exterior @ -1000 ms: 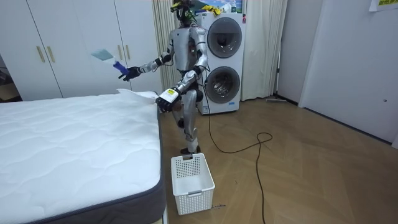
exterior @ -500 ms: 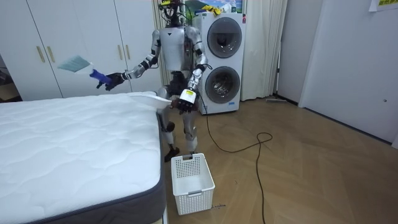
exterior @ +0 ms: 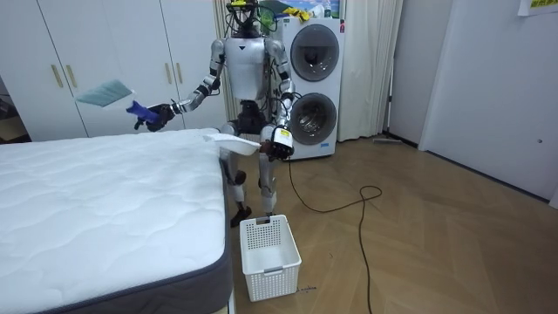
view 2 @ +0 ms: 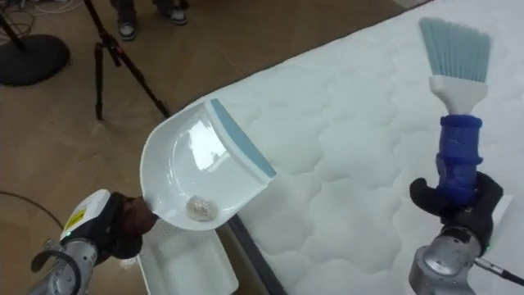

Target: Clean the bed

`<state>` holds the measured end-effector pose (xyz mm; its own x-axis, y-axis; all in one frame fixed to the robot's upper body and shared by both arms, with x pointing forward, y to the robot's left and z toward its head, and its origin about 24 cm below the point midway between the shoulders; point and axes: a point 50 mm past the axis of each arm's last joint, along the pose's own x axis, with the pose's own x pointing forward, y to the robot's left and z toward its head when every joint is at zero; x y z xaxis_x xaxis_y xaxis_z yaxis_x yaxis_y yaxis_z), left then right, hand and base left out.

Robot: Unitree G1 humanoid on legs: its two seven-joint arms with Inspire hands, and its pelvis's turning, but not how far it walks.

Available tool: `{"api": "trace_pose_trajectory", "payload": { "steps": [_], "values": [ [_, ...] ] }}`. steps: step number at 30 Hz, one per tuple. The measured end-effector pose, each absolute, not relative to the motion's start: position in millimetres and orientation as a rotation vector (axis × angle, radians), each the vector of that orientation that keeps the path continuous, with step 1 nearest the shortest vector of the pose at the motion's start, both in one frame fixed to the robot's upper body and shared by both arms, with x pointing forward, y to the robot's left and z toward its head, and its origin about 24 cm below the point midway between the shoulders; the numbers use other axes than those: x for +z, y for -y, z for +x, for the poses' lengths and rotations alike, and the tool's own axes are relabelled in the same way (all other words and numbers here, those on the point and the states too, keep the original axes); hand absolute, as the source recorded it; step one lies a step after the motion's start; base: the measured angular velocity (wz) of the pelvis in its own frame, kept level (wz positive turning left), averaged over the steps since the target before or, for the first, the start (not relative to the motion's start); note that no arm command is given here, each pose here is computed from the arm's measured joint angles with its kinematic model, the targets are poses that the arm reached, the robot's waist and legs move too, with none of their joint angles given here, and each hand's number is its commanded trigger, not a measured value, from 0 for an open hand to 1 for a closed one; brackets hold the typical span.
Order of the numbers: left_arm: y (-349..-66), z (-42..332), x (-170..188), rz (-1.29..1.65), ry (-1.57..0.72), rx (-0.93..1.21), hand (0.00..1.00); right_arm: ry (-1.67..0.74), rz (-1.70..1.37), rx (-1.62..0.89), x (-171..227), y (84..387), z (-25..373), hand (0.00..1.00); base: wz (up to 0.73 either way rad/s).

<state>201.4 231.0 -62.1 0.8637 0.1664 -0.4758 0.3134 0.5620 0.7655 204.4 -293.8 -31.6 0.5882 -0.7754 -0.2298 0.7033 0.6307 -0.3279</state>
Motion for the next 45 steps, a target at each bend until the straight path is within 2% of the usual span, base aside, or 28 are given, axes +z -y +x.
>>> {"api": "trace_pose_trajectory", "payload": {
  "steps": [16,23,34,45],
  "values": [
    [-233,203,-60,0.984,-0.529,-0.089,1.0,-0.444,-0.108,-0.966,-44,296,190,0.0,0.24],
    [-232,203,-59,0.99,-0.524,-0.099,1.0,-0.52,-0.109,-0.977,-59,292,174,0.0,0.59],
    [-233,206,-57,0.989,-0.516,-0.09,1.0,-0.498,-0.141,-0.962,-57,293,177,0.0,0.34],
    [-239,215,-60,1.038,-0.551,-0.094,1.0,-0.464,-0.18,-0.929,-56,295,184,0.0,0.07]
  ]
}}
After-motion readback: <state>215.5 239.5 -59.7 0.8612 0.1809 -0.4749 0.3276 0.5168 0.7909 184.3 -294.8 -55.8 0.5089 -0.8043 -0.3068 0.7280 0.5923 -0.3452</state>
